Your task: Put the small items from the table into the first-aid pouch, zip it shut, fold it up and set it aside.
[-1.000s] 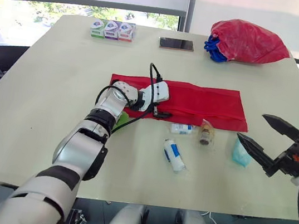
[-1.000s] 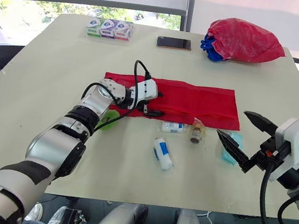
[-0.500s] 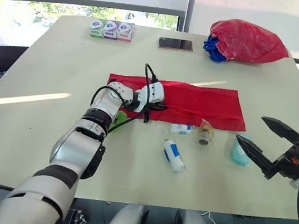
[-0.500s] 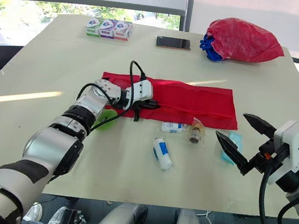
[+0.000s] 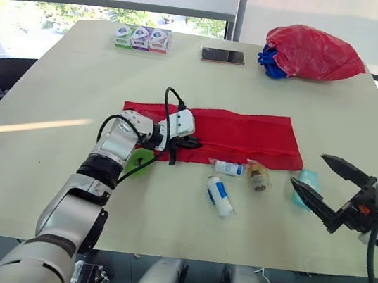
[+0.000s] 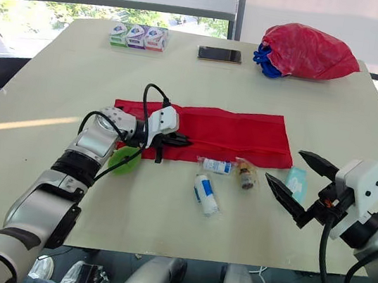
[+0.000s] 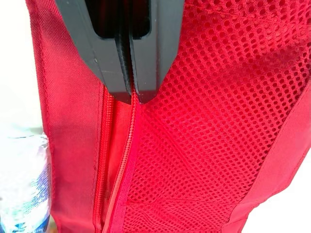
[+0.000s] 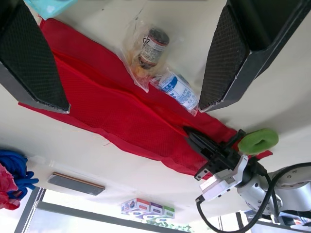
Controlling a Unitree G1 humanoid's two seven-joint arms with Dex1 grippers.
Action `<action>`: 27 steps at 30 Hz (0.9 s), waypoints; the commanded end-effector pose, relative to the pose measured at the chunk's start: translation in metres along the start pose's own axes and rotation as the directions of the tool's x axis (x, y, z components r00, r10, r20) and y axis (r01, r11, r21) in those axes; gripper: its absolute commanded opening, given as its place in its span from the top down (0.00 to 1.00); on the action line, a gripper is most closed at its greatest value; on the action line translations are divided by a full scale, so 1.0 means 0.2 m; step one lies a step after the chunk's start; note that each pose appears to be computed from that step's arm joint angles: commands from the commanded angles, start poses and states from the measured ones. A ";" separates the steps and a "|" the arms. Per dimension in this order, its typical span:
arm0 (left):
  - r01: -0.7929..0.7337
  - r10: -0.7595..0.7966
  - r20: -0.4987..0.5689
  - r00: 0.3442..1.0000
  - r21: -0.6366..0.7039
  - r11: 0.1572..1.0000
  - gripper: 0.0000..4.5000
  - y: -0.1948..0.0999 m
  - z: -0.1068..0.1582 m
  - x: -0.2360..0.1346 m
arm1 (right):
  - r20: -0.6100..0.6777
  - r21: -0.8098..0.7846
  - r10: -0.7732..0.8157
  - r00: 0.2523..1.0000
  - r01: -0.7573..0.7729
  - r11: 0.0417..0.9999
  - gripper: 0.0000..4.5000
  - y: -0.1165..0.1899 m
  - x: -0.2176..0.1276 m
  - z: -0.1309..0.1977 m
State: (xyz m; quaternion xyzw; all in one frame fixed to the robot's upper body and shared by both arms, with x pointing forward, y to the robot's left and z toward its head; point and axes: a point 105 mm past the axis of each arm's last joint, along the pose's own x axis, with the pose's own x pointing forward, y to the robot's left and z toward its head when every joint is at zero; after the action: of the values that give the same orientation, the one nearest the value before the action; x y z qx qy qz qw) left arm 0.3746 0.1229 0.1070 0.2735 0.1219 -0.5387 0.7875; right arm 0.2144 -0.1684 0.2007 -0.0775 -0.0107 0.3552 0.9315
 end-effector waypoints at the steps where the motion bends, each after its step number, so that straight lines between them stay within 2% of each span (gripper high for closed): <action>1: -0.051 0.050 0.023 0.998 0.028 0.998 0.99 0.05 0.04 -0.04 | 0.013 -0.051 0.035 0.999 -0.034 0.998 0.00 0.02 0.01 0.04; 7: -0.059 0.058 0.029 0.998 0.041 0.997 0.99 0.07 0.04 -0.03 | -0.085 -0.045 0.146 0.986 -0.150 0.988 0.00 0.11 0.06 -0.02; 14: -0.043 0.041 0.027 0.999 0.051 0.998 0.99 0.07 0.04 -0.02 | -0.060 -0.027 0.200 0.978 -0.202 0.979 0.00 0.17 0.09 -0.03; 19: -0.006 0.005 0.022 1.000 0.064 0.998 0.99 0.06 0.03 0.00 | -0.035 -0.150 0.245 0.969 -0.247 0.957 0.00 0.01 -0.08 0.10; 27: 0.021 -0.023 0.030 0.999 0.073 0.997 0.99 0.05 0.04 0.01 | -0.163 -0.194 0.317 0.934 -0.345 0.918 0.00 -0.22 -0.34 0.17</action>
State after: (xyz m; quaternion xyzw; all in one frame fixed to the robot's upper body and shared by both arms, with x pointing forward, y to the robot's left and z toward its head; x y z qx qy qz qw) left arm 0.3812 0.1238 0.1049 0.2823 0.1129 -0.5499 0.7780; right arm 0.1949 -0.2334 0.2308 -0.1773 0.0348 0.4876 0.8541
